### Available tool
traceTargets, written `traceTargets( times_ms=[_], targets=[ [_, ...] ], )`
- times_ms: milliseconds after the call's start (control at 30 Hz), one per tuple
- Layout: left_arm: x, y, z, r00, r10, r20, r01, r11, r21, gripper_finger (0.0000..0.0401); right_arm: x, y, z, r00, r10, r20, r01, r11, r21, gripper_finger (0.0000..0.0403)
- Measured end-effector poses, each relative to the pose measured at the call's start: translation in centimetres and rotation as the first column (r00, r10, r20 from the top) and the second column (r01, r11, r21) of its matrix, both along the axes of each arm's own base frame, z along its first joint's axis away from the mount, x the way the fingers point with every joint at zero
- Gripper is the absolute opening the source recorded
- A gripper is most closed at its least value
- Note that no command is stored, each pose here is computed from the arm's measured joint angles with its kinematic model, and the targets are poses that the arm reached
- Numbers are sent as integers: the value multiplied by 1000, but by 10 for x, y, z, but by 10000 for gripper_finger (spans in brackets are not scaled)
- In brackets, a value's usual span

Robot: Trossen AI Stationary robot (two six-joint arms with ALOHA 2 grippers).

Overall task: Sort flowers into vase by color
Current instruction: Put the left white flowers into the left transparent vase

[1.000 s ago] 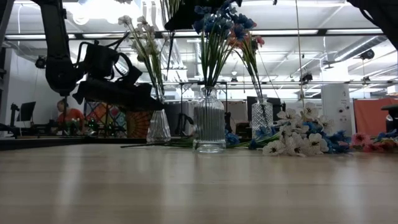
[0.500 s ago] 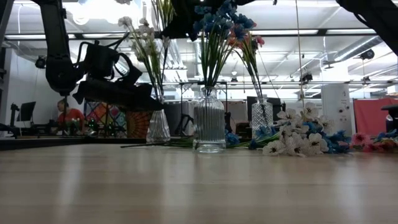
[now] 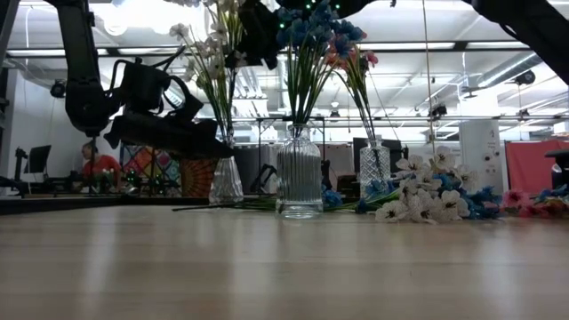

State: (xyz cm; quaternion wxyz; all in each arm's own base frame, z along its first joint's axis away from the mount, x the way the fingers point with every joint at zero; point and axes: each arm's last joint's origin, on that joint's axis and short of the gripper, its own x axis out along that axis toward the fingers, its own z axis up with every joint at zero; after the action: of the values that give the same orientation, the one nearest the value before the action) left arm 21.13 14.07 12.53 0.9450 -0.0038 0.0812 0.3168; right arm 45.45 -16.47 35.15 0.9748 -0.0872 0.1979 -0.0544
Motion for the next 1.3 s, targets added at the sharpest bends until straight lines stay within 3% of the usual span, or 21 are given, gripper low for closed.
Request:
traceTargets(
  times_ms=[467, 1300],
  targets=[
    [0, 0, 0, 1000, 0, -3, 0, 1000, 0, 97, 4, -5, -10, 1000, -10, -6, 10, 998, 58, 22],
    [0, 0, -1, 1000, 0, -5, 0, 1000, -1, 97, 7, -7, -23, 999, -14, 29, 12, 998, 53, 22]
  ],
)
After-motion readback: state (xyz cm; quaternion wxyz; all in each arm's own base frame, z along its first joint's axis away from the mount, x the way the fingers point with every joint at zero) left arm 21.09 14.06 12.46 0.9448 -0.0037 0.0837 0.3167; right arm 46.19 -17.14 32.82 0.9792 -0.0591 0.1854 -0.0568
